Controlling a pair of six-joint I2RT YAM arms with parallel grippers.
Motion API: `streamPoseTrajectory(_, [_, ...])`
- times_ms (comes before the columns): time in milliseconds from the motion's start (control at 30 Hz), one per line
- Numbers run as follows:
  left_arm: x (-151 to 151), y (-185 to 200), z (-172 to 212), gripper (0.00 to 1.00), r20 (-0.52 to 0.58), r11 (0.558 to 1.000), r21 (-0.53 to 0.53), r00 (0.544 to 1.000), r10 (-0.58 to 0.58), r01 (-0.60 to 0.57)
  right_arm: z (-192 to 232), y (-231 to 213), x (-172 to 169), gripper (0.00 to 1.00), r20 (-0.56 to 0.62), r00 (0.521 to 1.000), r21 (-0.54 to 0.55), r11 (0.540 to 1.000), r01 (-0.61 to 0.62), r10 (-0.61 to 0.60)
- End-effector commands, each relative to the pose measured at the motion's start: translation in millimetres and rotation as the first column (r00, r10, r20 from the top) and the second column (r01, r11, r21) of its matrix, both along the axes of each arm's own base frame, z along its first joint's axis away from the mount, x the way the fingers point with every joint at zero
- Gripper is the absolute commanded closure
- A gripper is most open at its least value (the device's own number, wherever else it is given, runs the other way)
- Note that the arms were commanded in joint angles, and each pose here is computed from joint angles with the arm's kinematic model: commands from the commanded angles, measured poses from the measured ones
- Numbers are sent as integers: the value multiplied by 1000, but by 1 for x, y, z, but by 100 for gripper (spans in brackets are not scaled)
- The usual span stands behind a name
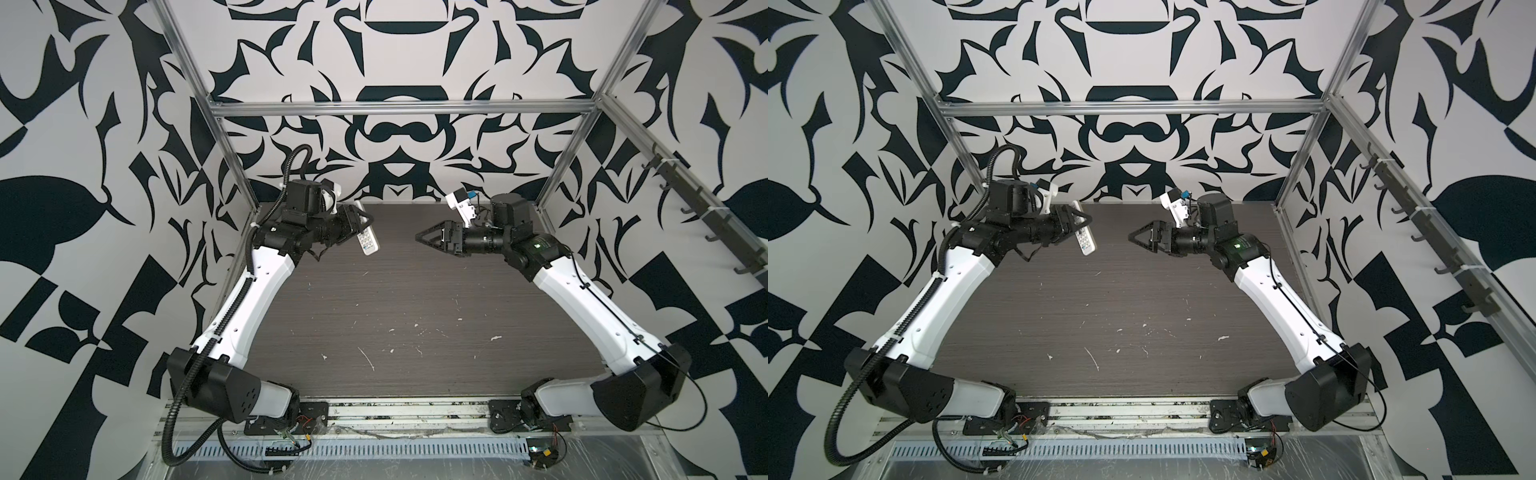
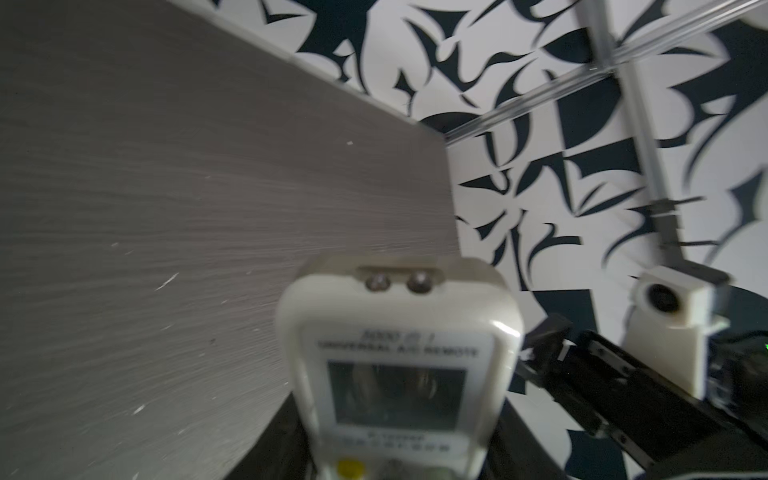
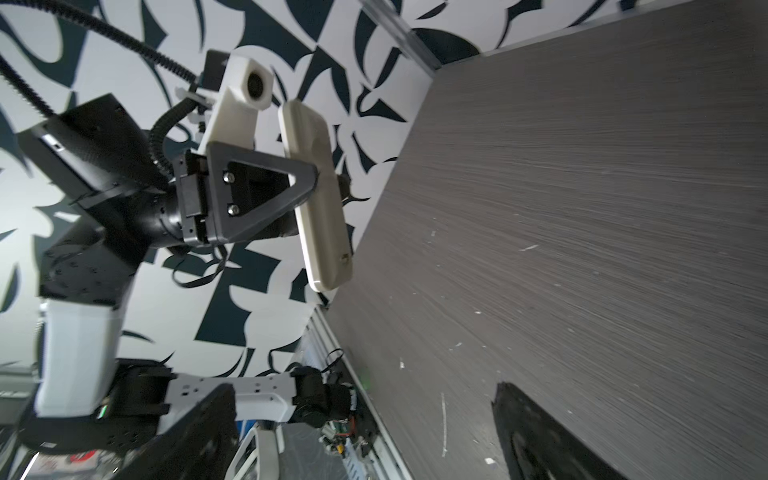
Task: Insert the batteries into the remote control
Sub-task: 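Lower the remote face up onto the table with the left gripper and release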
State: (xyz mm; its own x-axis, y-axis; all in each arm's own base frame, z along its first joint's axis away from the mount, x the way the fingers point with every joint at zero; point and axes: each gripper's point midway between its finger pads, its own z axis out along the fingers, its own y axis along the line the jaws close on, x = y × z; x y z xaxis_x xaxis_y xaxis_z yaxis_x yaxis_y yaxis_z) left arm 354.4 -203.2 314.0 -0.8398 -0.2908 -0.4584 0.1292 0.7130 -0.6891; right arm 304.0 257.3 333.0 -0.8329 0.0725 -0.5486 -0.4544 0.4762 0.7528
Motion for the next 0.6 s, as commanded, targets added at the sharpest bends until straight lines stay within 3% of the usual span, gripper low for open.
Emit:
streamPoseTrajectory(0, [-9,24,-36,79,-46,976,211,997,68,-56,-6,-20,-2,1,75,995,-113,991,75,-67])
streamPoseTrajectory(133, [-17,17,-85,79,-145,940,337,985,98,-44,-19,-24,3,0,56,993,-136,985,109,-102])
streamPoseTrajectory(300, [-27,2,-143,79,-266,918,397,956,127,-11,-45,-38,4,0,42,989,-239,960,149,-143])
streamPoseTrajectory(567, [-36,-30,-204,79,-362,876,476,925,117,76,-95,-82,4,1,25,956,-480,836,268,-292])
